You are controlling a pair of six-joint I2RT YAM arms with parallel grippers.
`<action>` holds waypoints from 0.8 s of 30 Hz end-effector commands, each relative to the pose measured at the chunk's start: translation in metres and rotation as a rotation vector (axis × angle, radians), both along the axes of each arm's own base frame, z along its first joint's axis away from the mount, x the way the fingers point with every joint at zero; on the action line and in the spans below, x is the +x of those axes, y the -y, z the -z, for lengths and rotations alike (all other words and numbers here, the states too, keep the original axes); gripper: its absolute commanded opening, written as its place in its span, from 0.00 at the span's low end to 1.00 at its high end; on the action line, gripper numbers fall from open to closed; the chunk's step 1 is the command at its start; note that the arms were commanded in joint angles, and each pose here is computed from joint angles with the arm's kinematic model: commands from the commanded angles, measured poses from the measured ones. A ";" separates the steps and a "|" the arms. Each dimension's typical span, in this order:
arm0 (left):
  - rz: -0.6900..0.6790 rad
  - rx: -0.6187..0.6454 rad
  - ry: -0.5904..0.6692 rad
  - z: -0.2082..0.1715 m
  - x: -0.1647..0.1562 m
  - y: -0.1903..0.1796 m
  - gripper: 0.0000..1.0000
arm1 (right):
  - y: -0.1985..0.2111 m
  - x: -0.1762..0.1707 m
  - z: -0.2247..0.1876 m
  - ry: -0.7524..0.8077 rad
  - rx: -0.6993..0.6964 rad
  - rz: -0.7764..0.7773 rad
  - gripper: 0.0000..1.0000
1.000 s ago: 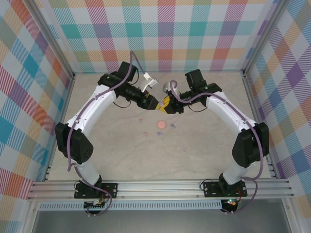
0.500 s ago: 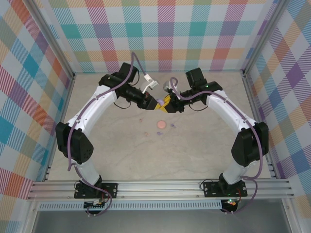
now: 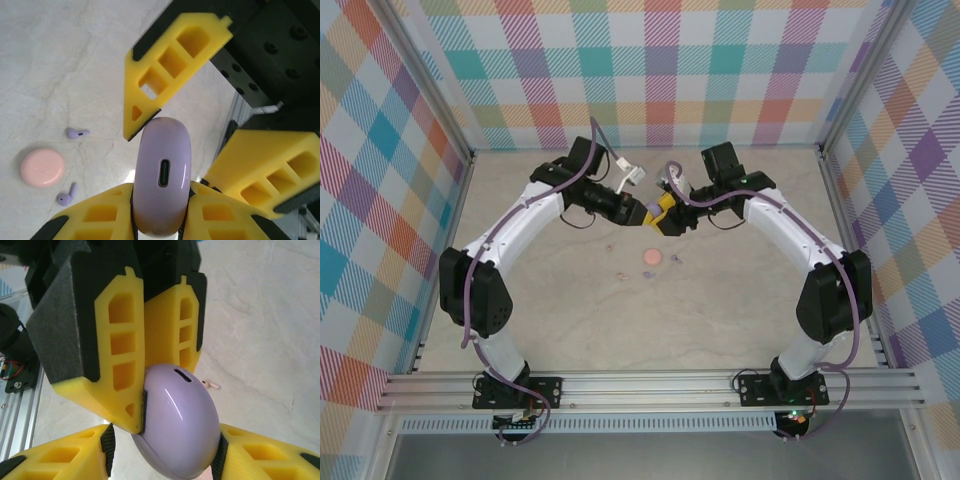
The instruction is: Insert the wireless bluetooth earbuds into the charging case
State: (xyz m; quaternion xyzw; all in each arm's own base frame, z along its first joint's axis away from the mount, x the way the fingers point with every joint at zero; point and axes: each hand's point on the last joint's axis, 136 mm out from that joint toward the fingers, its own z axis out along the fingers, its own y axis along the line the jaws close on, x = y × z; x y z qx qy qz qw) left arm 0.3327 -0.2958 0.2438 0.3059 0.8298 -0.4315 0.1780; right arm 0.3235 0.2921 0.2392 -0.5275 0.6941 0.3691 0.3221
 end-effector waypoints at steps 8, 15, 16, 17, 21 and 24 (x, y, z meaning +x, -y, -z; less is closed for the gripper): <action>-0.386 0.188 -0.176 0.087 0.054 -0.028 0.14 | 0.036 0.045 0.038 -0.187 -0.090 0.435 0.53; -0.488 0.233 -0.260 0.139 0.077 -0.027 0.15 | 0.047 0.059 0.098 -0.457 -0.203 0.661 0.50; -0.496 0.240 -0.271 0.145 0.080 -0.026 0.15 | 0.048 0.060 0.106 -0.485 -0.212 0.681 0.49; -0.508 0.248 -0.280 0.151 0.084 -0.026 0.15 | 0.048 0.060 0.113 -0.514 -0.223 0.693 0.49; -0.537 0.260 -0.303 0.167 0.092 -0.024 0.15 | 0.049 0.062 0.135 -0.586 -0.270 0.728 0.46; -0.543 0.256 -0.311 0.177 0.097 -0.021 0.17 | 0.048 0.064 0.143 -0.607 -0.280 0.739 0.46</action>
